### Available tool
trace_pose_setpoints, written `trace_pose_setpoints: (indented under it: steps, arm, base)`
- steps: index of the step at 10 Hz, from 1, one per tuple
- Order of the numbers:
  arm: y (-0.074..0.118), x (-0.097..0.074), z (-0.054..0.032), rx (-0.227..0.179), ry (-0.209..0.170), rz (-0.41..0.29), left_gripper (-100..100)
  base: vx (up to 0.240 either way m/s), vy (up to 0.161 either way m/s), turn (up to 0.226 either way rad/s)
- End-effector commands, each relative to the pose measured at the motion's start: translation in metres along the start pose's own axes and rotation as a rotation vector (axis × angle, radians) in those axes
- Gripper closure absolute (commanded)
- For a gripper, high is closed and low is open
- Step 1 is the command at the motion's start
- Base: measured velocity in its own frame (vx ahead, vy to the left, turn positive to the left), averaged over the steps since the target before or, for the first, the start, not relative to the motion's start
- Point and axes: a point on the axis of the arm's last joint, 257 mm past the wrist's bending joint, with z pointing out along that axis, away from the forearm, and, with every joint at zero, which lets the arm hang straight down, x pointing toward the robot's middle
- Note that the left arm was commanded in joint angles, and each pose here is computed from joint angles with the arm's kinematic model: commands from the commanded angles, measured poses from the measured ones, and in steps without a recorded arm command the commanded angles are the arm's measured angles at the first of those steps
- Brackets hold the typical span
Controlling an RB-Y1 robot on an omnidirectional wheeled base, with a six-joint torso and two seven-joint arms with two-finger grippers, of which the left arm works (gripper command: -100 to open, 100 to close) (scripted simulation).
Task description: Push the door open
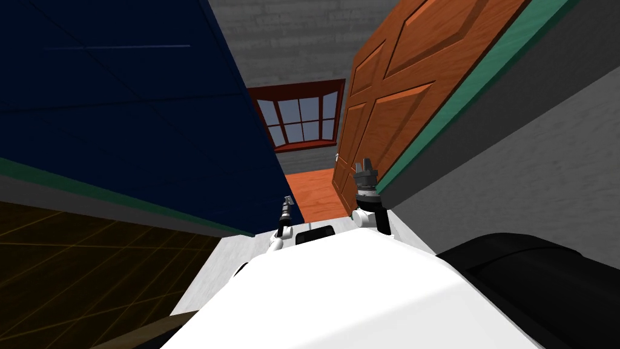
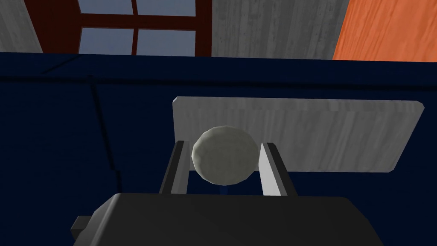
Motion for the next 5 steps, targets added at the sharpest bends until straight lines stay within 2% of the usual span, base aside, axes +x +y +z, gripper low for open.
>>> trace_pose_setpoints:
  steps: [1,4,5]
  arm:
    - [-0.007,-0.012,0.0029,0.017,-0.023,0.006,100]
    - [-0.007,-0.029,0.0024,0.018,-0.06,0.008,100]
    - [-0.007,-0.029,0.0024,0.018,-0.06,0.008,100]
  base:
    - [0.153,-0.064,0.04]
    - [0.193,-0.06,0.035]
    - [0.131,-0.033,0.049]
